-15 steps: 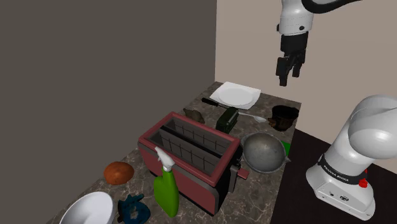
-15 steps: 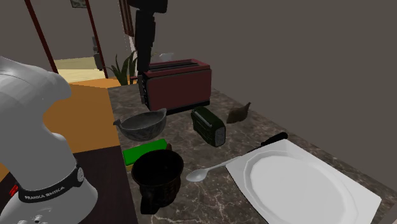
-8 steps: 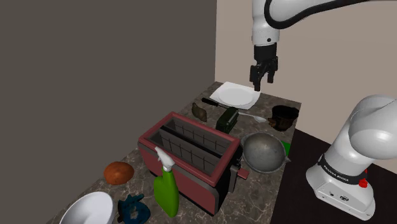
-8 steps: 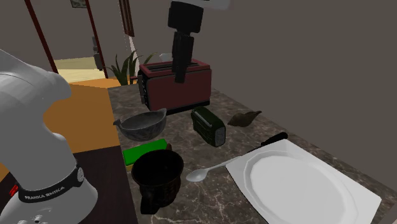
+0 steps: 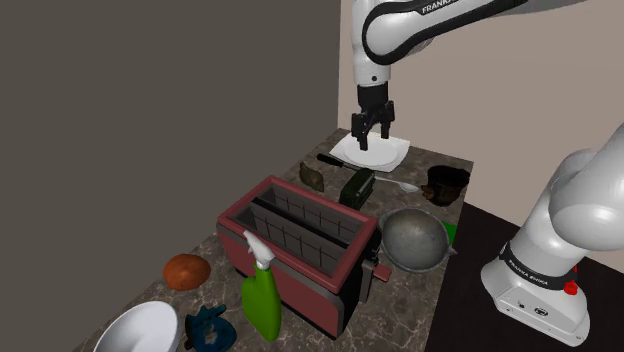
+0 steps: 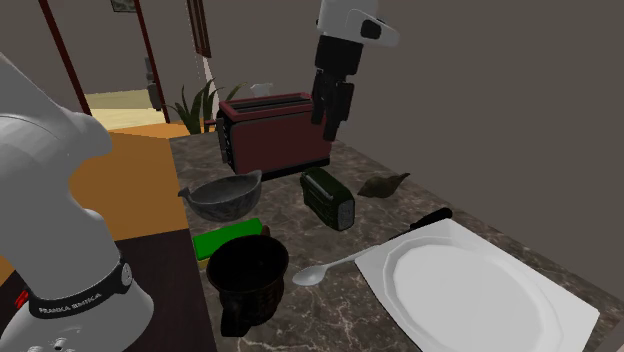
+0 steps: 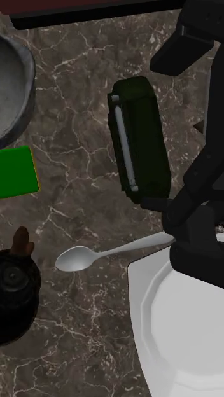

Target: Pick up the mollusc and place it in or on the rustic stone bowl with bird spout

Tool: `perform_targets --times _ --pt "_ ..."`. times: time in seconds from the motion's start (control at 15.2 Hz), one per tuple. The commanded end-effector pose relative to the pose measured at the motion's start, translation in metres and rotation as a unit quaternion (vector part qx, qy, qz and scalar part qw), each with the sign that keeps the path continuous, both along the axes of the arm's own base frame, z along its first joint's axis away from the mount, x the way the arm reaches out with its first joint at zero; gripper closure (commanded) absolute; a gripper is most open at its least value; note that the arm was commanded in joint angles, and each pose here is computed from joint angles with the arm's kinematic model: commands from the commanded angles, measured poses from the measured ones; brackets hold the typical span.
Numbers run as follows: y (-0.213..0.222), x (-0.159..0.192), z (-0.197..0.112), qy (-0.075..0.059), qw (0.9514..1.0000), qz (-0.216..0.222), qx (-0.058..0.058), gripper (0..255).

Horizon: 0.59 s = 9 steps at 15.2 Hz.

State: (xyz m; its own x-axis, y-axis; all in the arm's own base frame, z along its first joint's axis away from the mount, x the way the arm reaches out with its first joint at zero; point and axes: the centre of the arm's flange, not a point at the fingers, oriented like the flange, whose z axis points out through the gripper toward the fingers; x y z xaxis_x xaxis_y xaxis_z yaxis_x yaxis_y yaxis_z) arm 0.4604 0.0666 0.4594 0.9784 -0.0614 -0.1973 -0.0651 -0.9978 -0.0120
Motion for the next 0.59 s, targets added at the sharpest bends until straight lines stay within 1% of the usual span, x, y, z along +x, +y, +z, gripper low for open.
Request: perform_targets --times 0.0,0.53 --pt "0.008 0.021 -0.013 0.0 1.0 0.001 0.004 0" --pt "0.044 0.109 -0.057 0.001 0.9998 0.006 0.017 0"
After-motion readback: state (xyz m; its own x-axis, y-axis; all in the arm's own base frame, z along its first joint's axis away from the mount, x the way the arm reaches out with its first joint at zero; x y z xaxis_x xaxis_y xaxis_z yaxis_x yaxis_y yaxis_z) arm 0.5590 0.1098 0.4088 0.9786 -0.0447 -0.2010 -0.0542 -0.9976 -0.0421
